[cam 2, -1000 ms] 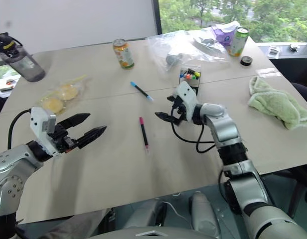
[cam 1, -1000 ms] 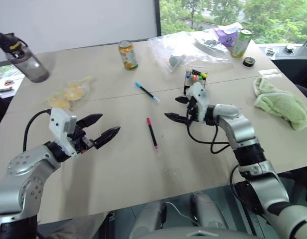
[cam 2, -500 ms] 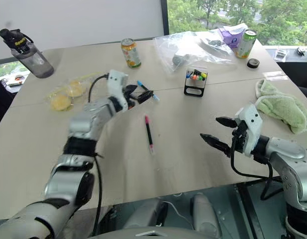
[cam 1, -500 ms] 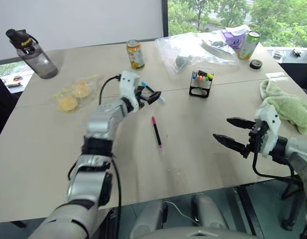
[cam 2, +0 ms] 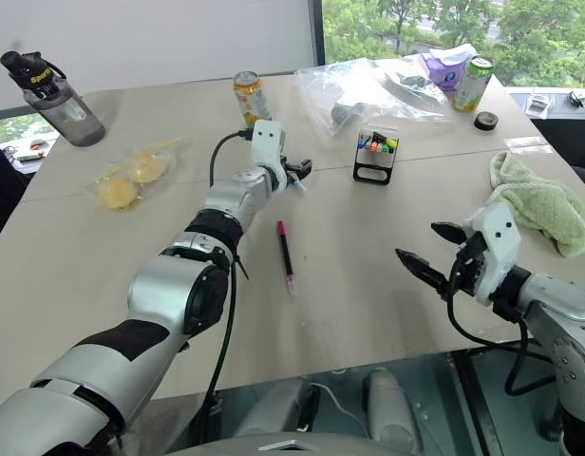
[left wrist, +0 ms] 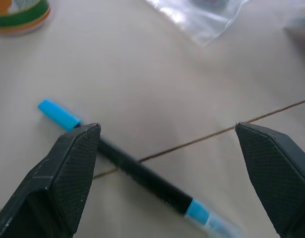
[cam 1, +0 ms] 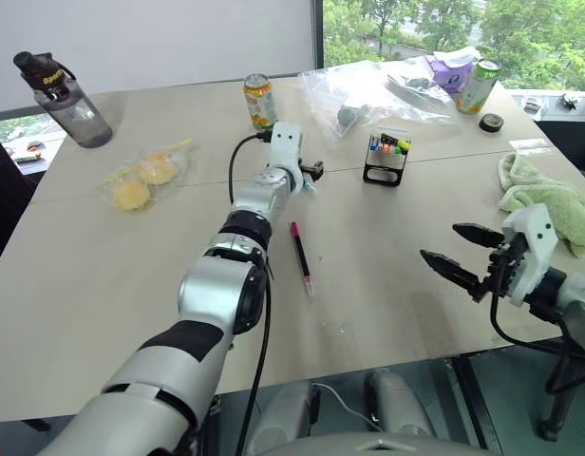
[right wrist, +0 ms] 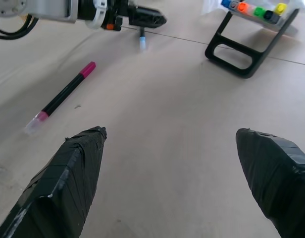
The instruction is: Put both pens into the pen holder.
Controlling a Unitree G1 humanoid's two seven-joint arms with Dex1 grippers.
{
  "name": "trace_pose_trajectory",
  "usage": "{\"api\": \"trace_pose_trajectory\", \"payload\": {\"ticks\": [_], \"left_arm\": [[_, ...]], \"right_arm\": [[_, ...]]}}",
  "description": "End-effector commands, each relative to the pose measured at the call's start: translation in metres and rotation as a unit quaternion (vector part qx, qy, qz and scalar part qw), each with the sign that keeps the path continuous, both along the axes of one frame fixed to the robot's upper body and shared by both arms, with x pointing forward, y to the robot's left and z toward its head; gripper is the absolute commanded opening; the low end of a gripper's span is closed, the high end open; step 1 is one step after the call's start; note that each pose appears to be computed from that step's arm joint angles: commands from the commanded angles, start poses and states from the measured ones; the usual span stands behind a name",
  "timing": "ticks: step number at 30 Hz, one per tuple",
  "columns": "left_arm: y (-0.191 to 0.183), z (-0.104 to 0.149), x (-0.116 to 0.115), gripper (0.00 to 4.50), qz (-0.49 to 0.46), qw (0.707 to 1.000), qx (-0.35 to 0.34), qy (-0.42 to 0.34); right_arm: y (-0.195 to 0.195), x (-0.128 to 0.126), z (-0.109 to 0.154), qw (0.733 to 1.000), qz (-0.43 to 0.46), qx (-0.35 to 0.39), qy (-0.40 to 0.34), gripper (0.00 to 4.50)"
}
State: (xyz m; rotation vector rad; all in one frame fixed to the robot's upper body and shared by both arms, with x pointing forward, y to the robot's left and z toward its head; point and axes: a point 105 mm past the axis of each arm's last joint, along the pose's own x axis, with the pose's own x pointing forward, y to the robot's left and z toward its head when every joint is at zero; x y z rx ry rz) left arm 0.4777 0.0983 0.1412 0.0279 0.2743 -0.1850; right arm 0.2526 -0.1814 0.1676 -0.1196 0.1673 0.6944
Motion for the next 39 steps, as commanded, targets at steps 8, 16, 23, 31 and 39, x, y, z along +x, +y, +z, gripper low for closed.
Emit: {"api": "trace_pose_trajectory", "payload": {"ticks": [8,16,23,31,39], "left_arm": [[0.003,0.004,0.003,4.50,0.065,0.998,0.004,0.001],[0.008,-0.019,-0.004,4.50,0.099,0.993,0.031,0.052],[0.019,-0.031,-0.009,3.99,0.143,0.985,0.050,0.085],[0.034,-0.045,-0.018,1.27,0.194,0.970,0.077,0.121],[0.045,-0.041,-0.016,0.02,0.215,0.970,0.048,0.106]], "right_arm": [[-0.003,-0.009,0.015,0.999,0.015,-0.010,-0.036,4.46],[-0.007,-0.012,0.017,0.999,0.015,-0.011,-0.050,4.46],[-0.004,-0.012,0.017,0.998,0.019,-0.010,-0.053,4.50],[-0.002,-0.011,0.017,0.998,0.020,-0.014,-0.053,4.50],[-0.002,-0.007,0.020,0.998,0.021,-0.016,-0.054,4.50]]}}
